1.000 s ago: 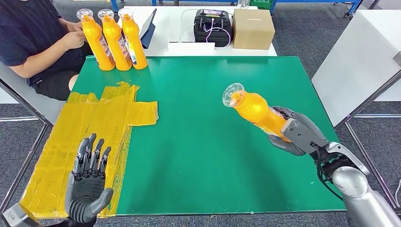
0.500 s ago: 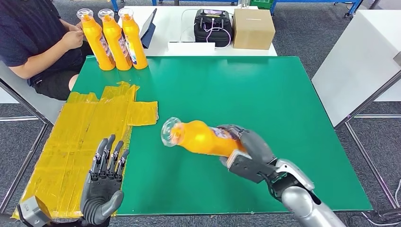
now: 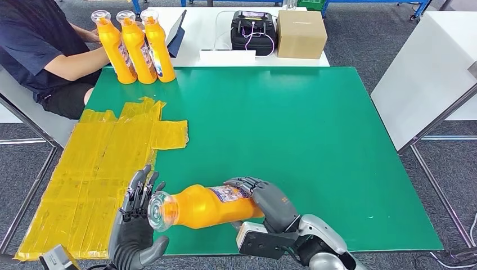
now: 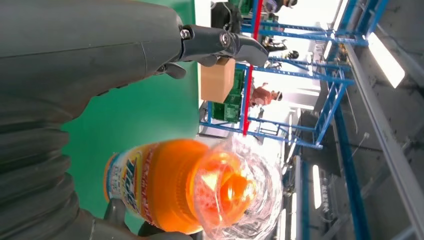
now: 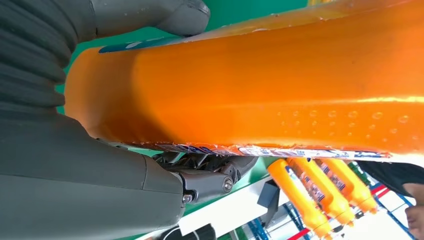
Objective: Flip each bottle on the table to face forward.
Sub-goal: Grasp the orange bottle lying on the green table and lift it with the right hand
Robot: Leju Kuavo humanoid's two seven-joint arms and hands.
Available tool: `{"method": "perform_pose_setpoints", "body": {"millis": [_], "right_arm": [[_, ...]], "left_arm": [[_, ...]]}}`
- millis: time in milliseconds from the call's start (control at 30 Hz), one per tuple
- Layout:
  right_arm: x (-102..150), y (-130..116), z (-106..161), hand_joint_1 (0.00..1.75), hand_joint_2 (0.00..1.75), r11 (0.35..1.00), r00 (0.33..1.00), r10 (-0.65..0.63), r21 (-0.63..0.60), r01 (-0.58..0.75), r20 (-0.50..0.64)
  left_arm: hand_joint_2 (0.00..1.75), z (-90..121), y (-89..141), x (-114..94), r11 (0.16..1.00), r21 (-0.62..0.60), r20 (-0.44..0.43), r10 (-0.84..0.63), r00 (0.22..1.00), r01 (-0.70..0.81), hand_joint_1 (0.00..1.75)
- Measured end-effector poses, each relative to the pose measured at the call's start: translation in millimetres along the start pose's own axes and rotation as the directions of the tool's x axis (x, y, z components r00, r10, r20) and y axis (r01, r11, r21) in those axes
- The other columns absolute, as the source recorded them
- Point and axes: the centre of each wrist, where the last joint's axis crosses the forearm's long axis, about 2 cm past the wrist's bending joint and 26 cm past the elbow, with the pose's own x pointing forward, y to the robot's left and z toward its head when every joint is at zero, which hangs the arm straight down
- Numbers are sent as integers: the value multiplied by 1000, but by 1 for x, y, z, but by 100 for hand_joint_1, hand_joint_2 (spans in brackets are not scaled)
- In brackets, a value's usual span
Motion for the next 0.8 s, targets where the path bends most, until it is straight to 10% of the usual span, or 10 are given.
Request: {"method": "perform_pose_setpoints", "body": {"millis": [800], "right_arm": [[2, 16, 9, 175, 175, 999, 998, -54, -6, 54, -17]], "left_arm": [[175, -3, -22, -7, 994, -109, 8, 8, 1000, -7, 0]]}}
